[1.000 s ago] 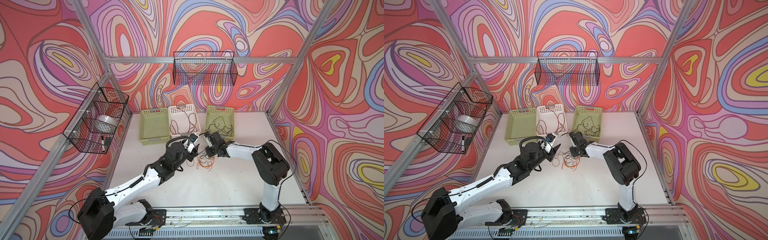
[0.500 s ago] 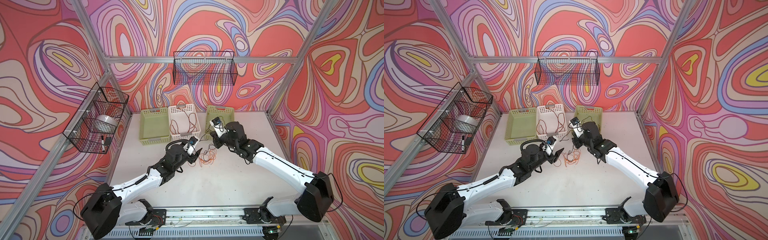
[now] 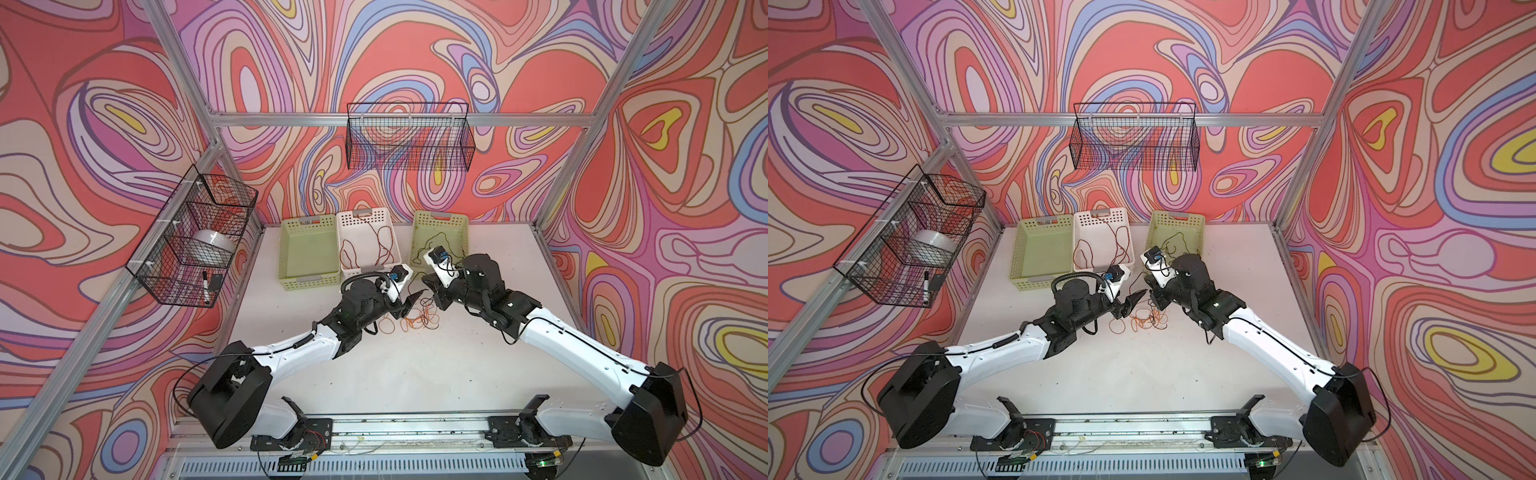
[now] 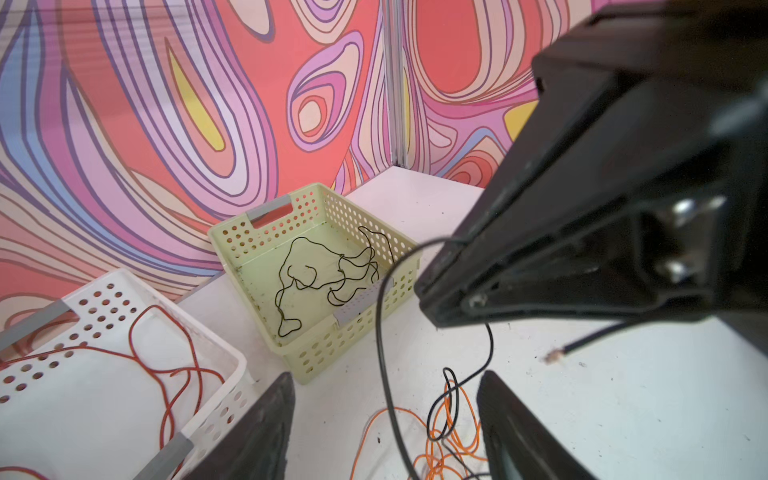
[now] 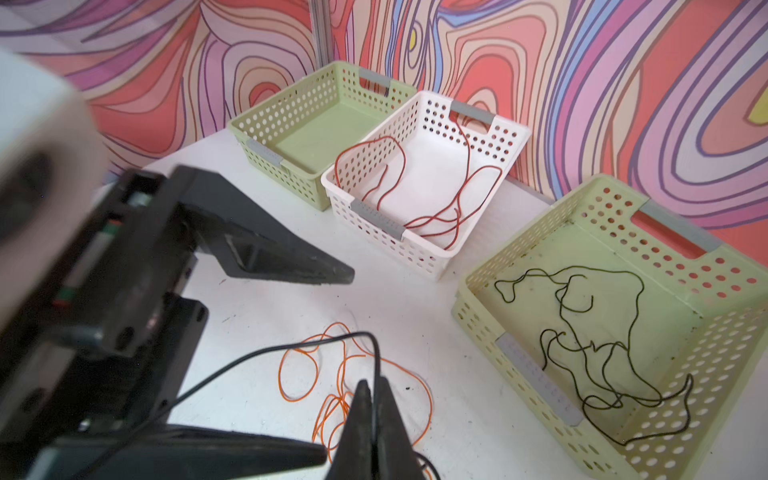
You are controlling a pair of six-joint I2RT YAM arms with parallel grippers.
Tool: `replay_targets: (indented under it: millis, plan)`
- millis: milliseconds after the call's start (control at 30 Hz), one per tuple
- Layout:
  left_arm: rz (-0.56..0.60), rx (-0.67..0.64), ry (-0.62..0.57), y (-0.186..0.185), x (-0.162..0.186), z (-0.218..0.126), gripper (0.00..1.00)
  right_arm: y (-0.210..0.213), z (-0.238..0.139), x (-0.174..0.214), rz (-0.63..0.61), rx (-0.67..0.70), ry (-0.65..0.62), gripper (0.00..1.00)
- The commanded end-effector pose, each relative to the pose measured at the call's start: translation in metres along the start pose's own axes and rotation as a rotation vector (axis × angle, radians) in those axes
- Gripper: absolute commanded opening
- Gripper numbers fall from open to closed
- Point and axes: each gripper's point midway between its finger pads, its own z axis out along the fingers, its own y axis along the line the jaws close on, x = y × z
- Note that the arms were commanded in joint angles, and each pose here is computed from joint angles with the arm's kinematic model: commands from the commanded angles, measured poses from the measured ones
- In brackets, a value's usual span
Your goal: Untangle the cables
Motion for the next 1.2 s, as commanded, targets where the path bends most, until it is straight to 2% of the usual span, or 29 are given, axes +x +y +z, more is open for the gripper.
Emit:
replay_targets:
  millis: [0,100,467,600,700,900,1000,1133,1167]
  plan:
    - [-0.026,0.058,-0.139,-0.009,-0.019,-0.003,0.72,0.003,-0.010,-0.023,0.016,-0.011,-0.093,0.00]
    - [-0.031,0.092,-0.182,-0.016,-0.023,-0.003,0.73,0.004,-0.015,-0.036,0.042,-0.013,-0.127,0.00]
    - [0.000,0.194,-0.191,-0.039,-0.031,0.025,0.73,0.015,-0.021,-0.065,0.113,-0.092,-0.198,0.00]
    - [-0.015,0.187,-0.223,-0.037,-0.040,0.033,0.68,0.017,-0.018,-0.065,0.133,-0.112,-0.195,0.00]
    - [-0.016,0.182,-0.228,-0.035,-0.047,0.039,0.53,0.018,-0.018,-0.063,0.138,-0.114,-0.192,0.00]
    - [-0.015,0.208,-0.226,-0.038,-0.060,0.038,0.01,0.009,-0.019,-0.061,0.140,-0.060,-0.184,0.00]
    - [-0.013,0.215,-0.224,-0.040,-0.066,0.033,0.00,0.003,-0.024,-0.062,0.128,-0.020,-0.187,0.12]
    - [-0.010,0.211,-0.233,-0.039,-0.074,0.025,0.00,-0.013,-0.034,-0.059,0.109,0.059,-0.194,0.35]
    - [-0.011,0.214,-0.235,-0.040,-0.076,0.024,0.00,-0.021,-0.037,-0.056,0.112,0.091,-0.196,0.44]
